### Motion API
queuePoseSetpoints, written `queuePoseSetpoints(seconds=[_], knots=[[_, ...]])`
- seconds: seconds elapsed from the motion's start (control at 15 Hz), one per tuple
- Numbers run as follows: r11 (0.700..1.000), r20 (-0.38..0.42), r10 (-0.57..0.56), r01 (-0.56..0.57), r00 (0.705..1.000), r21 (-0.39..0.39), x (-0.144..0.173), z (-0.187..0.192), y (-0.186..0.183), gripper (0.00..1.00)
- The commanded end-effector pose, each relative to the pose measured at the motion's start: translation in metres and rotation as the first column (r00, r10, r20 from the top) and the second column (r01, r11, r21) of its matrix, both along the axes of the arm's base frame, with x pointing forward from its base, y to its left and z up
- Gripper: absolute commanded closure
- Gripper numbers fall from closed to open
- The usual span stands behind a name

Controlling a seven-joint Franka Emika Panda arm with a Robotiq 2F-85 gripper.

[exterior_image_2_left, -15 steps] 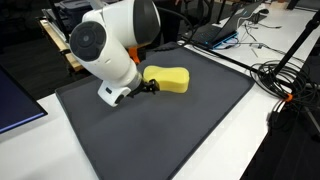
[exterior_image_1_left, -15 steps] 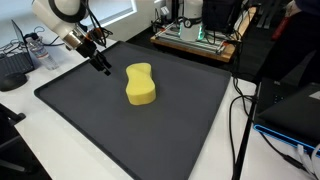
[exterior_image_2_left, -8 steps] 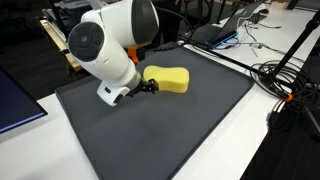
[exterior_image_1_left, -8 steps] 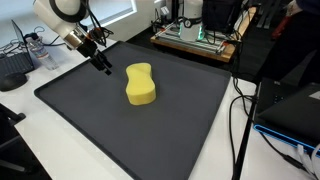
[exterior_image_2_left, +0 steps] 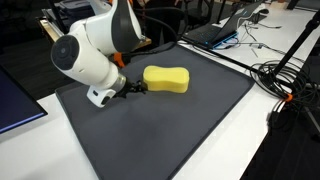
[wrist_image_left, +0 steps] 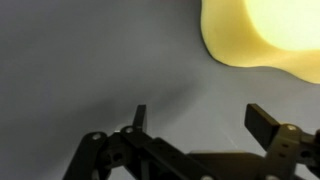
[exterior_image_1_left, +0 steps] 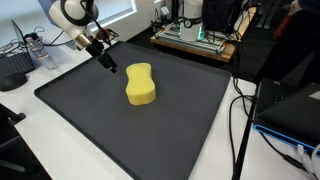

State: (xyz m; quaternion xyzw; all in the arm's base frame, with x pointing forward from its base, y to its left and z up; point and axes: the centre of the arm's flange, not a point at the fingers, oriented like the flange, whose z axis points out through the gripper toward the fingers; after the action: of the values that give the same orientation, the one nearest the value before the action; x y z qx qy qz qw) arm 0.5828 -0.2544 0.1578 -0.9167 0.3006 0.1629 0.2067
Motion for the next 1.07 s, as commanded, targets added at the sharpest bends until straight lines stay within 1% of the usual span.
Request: queuePoseSetpoints(seconds=[0.0,0.13,0.4,0.53,0.67,1.0], knots=[[0.994,0.105,-0.066,0.056,0.992,0.093,-0.054,0.016,-0.008,0.00],[0.985,0.165,-0.123,0.100,0.979,0.138,-0.068,0.020,-0.016,0.00],[0.971,0.233,-0.174,0.127,0.957,0.203,-0.090,0.028,-0.024,0.00],[0.968,0.256,-0.176,0.121,0.950,0.218,-0.100,0.031,-0.021,0.00],[0.969,0.266,-0.177,0.121,0.947,0.214,-0.112,0.032,-0.018,0.00],[0.962,0.290,-0.224,0.163,0.930,0.219,-0.149,0.034,-0.015,0.00]])
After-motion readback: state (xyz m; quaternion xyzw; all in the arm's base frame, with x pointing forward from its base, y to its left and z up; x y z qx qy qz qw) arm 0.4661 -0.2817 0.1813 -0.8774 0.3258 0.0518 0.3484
